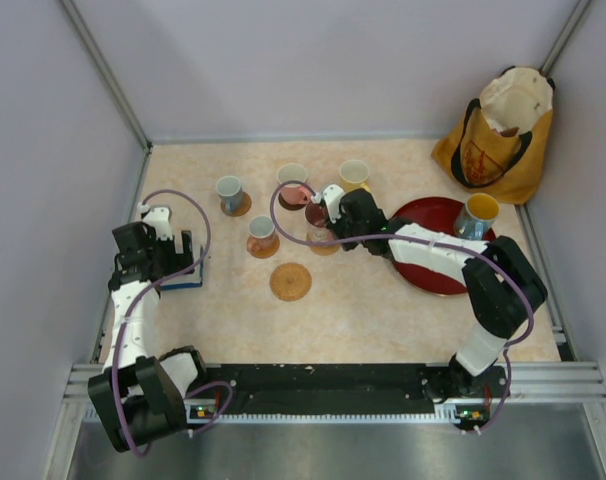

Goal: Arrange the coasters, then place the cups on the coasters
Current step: Place the cup on the coaster.

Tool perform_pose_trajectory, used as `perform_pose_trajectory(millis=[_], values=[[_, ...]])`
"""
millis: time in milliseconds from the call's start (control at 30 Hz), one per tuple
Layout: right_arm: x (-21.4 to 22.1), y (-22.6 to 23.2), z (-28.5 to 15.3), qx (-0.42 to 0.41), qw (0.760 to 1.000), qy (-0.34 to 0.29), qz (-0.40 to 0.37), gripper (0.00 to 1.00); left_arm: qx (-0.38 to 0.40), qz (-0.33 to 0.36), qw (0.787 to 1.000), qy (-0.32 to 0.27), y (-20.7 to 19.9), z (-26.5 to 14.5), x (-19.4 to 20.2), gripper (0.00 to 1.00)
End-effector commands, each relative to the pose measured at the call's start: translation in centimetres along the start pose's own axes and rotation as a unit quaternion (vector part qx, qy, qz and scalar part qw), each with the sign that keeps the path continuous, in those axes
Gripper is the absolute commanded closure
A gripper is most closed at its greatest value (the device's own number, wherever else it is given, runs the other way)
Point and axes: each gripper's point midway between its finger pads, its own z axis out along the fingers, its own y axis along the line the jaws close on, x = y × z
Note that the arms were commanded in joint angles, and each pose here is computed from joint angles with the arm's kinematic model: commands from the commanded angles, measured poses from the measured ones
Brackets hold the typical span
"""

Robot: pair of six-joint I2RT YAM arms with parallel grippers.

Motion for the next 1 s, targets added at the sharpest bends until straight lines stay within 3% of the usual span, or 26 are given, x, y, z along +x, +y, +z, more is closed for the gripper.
perform_pose_trajectory(millis=[0,967], values=[[-5.1,-0.3,-0.7,0.008,0.996,-0.089,-0.005,1.0,-0.007,0.001,1.0,-0.021,0.4,0.1,-0.9,0.01],[-4.2,0.0,0.3,0.0,0.997,-0.075,-0.004,1.0,-0.01,0.001,1.0,-0.024,0.5,0.0,-0.9,0.01]])
